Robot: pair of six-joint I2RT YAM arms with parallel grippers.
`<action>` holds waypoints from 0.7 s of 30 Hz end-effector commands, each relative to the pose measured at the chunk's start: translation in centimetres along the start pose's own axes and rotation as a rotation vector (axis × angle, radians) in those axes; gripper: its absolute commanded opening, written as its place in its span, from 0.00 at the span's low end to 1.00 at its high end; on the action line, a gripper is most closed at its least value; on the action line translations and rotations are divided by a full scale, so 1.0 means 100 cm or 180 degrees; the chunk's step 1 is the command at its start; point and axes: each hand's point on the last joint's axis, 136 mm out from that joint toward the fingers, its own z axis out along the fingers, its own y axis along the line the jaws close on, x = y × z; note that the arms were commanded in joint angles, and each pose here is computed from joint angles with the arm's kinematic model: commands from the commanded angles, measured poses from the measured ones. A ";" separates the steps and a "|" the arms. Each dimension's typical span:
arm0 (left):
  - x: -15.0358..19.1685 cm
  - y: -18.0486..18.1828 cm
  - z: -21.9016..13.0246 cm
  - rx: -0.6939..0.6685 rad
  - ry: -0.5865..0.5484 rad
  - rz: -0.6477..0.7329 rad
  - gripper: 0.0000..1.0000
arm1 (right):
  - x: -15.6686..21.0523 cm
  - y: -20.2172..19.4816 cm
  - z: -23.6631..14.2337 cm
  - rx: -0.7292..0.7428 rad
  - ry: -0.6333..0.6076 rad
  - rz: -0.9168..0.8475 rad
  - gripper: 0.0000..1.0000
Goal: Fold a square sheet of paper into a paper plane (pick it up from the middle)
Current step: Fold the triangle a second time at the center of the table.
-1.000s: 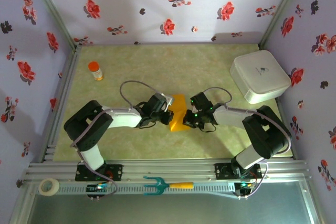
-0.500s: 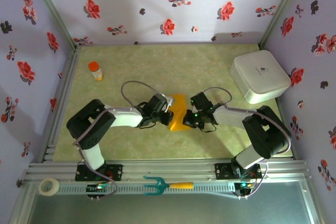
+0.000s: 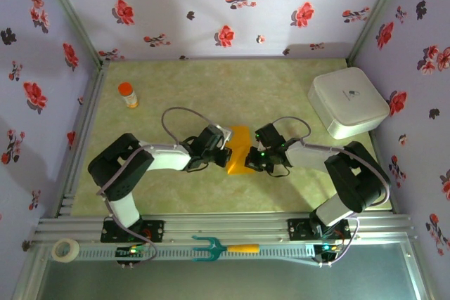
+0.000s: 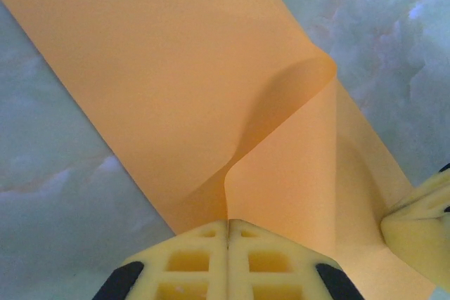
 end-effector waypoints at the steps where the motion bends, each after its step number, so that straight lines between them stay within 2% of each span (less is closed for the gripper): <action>1: -0.006 0.001 -0.003 0.0008 -0.0065 0.0110 0.04 | 0.008 -0.021 0.002 0.0251 0.0104 0.0073 0.04; 5: -0.007 -0.007 0.000 0.0142 -0.0056 0.0107 0.05 | 0.008 -0.021 0.002 0.0244 0.0102 0.0075 0.04; 21: 0.001 0.002 0.009 0.0013 0.0077 0.0065 0.04 | 0.008 -0.020 0.001 0.0232 0.0093 0.0069 0.04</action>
